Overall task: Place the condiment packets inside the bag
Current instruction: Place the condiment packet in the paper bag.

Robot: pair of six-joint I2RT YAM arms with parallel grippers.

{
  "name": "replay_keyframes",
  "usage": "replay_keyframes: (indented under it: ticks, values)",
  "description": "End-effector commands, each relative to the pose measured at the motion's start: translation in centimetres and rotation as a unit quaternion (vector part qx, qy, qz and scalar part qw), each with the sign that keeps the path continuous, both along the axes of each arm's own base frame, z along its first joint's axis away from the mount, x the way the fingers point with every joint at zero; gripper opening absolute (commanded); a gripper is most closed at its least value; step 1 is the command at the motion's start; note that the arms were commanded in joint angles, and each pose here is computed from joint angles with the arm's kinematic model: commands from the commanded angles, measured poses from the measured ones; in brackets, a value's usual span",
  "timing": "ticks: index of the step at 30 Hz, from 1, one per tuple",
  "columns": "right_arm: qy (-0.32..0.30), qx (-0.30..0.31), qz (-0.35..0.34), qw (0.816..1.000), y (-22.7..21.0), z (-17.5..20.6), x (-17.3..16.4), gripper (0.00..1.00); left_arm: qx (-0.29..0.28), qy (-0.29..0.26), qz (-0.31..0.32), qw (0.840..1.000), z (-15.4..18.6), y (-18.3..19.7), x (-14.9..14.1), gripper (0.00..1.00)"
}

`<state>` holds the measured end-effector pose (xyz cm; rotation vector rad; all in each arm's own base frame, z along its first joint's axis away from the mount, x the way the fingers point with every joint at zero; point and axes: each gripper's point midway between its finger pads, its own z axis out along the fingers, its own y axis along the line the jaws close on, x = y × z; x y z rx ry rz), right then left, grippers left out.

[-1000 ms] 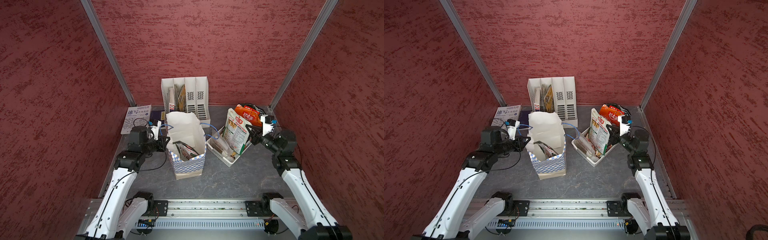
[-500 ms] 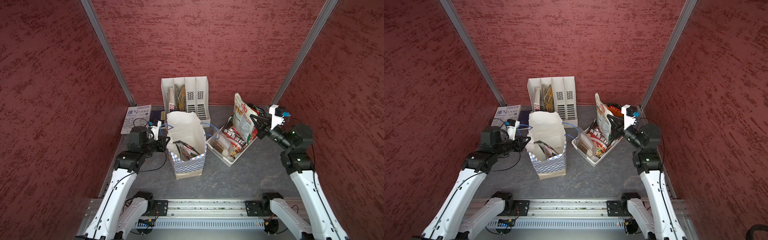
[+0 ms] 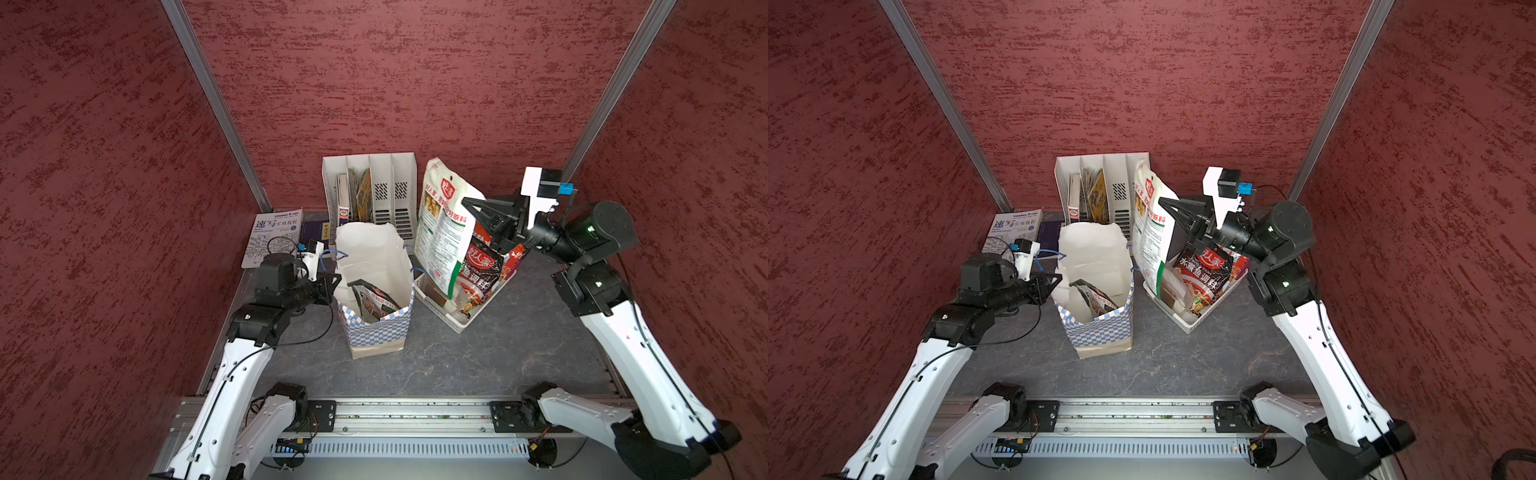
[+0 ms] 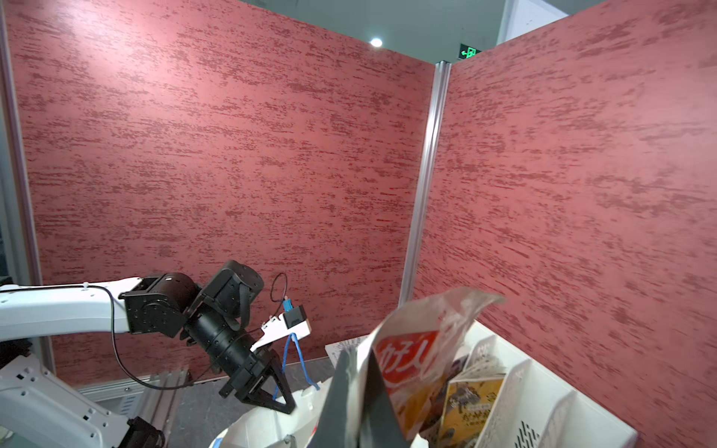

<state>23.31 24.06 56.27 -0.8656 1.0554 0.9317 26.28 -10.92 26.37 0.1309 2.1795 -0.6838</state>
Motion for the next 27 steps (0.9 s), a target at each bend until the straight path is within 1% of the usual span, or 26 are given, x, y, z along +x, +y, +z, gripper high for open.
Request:
replay_keyframes:
  ticks: [1, 7, 11, 15, 18, 21, 24, 27]
  values:
    - [-0.053, 0.033, 0.013, 0.998, 1.2, 3.6, -0.8, 0.00, 0.002, -0.018, -0.013, 1.000, 0.7, -0.4, -0.3, 0.00]
    - [-0.044, 0.028, 0.080, 0.995, 5.5, 3.2, 0.9, 0.00, 0.003, -0.023, -0.015, 1.000, 0.9, -0.4, -0.4, 0.00]
    - [-0.021, 0.009, 0.114, 0.993, 7.9, 1.0, 3.0, 0.00, 0.005, -0.024, -0.016, 1.000, 0.9, -0.4, -0.5, 0.00]
    - [-0.011, -0.012, 0.152, 0.988, 9.3, -1.3, 3.5, 0.00, 0.008, -0.024, -0.016, 1.000, 0.8, -0.4, -0.6, 0.00]
    - [-0.007, -0.034, 0.158, 0.987, 10.1, -3.6, 4.2, 0.00, 0.009, -0.023, -0.016, 1.000, 0.7, -0.4, -0.6, 0.00]
    - [-0.001, -0.053, 0.145, 0.988, 10.6, -5.8, 5.2, 0.00, 0.009, -0.022, -0.018, 1.000, 0.7, -0.5, -0.5, 0.00]
    - [-0.007, -0.067, 0.132, 0.989, 10.9, -7.2, 6.1, 0.00, 0.010, -0.023, -0.019, 1.000, 0.7, -0.5, -0.5, 0.00]
    - [-0.010, -0.079, 0.139, 0.987, 11.3, -8.7, 6.4, 0.00, 0.011, -0.024, -0.020, 0.999, 0.8, -0.5, -0.5, 0.00]
